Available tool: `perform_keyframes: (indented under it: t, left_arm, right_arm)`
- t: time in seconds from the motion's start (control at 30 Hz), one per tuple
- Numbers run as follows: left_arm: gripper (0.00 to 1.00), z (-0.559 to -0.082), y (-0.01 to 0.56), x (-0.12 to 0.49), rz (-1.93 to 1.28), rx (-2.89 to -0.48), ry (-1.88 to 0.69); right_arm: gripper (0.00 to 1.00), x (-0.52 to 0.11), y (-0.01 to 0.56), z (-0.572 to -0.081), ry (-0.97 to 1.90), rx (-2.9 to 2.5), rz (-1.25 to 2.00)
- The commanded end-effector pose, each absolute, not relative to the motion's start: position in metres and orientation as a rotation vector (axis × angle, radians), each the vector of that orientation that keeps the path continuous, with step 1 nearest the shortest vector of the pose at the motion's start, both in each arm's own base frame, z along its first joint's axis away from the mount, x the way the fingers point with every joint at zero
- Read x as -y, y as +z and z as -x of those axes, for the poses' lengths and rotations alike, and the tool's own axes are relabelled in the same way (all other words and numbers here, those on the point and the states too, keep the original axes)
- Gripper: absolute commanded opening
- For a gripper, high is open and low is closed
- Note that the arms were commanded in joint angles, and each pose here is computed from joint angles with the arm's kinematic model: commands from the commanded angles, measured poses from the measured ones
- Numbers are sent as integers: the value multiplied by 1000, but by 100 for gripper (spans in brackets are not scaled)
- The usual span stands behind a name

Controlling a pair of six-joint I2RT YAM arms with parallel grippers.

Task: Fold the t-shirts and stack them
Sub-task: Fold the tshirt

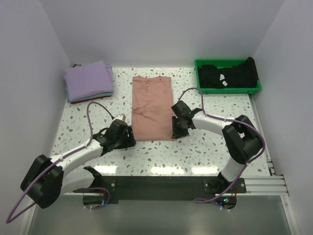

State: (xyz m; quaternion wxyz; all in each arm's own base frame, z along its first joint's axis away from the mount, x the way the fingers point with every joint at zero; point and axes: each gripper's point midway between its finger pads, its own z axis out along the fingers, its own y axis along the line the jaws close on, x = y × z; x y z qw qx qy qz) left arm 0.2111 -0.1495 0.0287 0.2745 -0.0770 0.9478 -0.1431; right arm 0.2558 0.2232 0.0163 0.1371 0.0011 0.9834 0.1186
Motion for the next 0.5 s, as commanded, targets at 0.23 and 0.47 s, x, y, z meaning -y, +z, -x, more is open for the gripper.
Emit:
perform_keyframes:
  t: [0.23,0.47]
  left_arm:
    - [57,-211,20,149,232,-2552,-376]
    - [55,-219,17,154,228,-2551,-376]
  right_arm:
    - [13,-225,0,-241,364,-2895,-32]
    - [11,-223,-1,-236,358,-2902,-30]
